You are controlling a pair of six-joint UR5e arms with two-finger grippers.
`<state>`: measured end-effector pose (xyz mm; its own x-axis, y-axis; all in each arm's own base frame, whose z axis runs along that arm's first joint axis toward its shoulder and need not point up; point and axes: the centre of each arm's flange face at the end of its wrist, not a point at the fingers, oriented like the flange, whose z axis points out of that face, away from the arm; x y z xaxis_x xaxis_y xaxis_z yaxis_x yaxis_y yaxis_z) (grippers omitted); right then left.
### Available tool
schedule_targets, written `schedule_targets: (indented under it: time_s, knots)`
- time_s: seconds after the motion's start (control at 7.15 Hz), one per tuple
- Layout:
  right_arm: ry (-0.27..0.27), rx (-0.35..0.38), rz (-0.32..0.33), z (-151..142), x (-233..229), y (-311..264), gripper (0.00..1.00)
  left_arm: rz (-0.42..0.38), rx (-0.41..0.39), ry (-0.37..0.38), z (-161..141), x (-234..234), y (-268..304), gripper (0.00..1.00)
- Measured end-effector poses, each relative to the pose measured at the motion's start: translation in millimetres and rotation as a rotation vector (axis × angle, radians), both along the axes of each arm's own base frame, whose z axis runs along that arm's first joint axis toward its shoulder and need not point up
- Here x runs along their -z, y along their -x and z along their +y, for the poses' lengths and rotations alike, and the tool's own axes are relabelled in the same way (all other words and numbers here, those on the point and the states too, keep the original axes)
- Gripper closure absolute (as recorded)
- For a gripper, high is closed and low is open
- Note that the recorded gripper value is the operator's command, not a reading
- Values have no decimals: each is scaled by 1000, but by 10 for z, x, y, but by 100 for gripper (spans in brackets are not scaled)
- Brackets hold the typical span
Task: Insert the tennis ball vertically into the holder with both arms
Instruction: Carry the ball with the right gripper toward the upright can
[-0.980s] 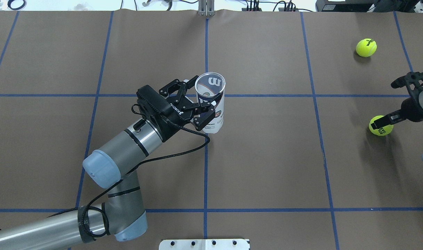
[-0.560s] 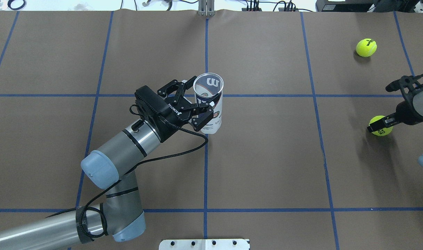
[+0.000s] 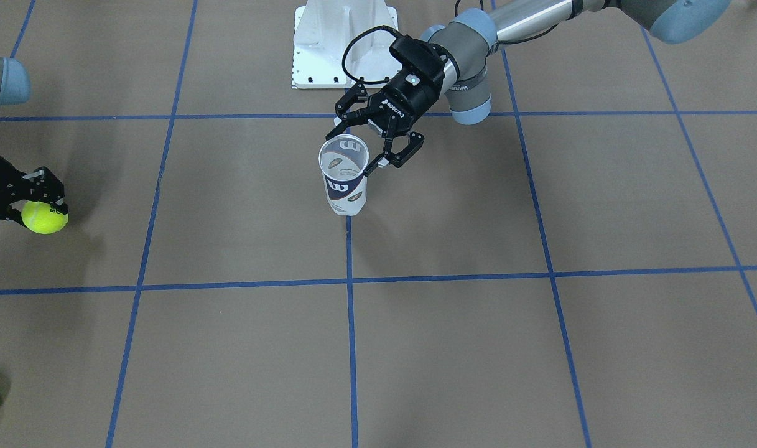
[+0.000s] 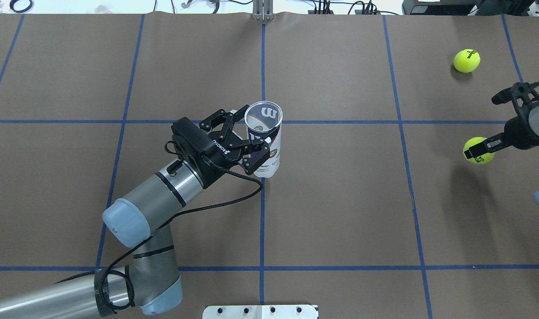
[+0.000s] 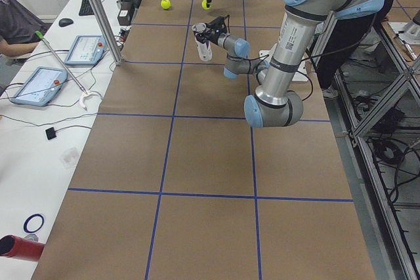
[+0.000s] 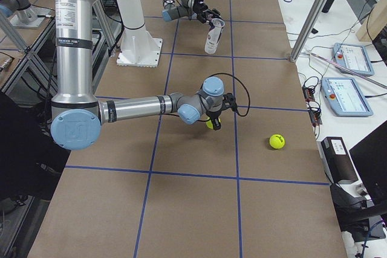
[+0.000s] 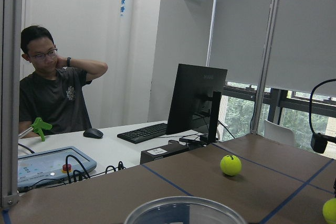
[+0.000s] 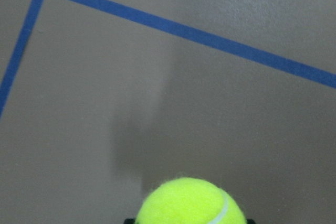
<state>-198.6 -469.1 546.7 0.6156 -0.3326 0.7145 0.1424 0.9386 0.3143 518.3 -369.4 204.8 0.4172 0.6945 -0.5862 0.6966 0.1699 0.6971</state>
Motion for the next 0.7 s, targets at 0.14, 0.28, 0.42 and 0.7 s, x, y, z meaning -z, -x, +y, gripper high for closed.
schedule_targets:
  time_s: [0.14, 0.28, 0.42, 0.7]
  knots:
    - [-2, -20, -17, -42, 250, -10, 100, 7, -2, 2, 50, -10, -27, 20]
    - [12, -54, -40, -126, 533, 14, 100, 13, 10, 4, 75, -32, -33, 20]
    - [36, -86, -60, -234, 891, 66, 100, 17, 33, 0, 102, -54, -34, 20]
    - [84, -103, -74, -385, 1652, 167, 100, 31, 82, -14, 167, -54, -47, 21]
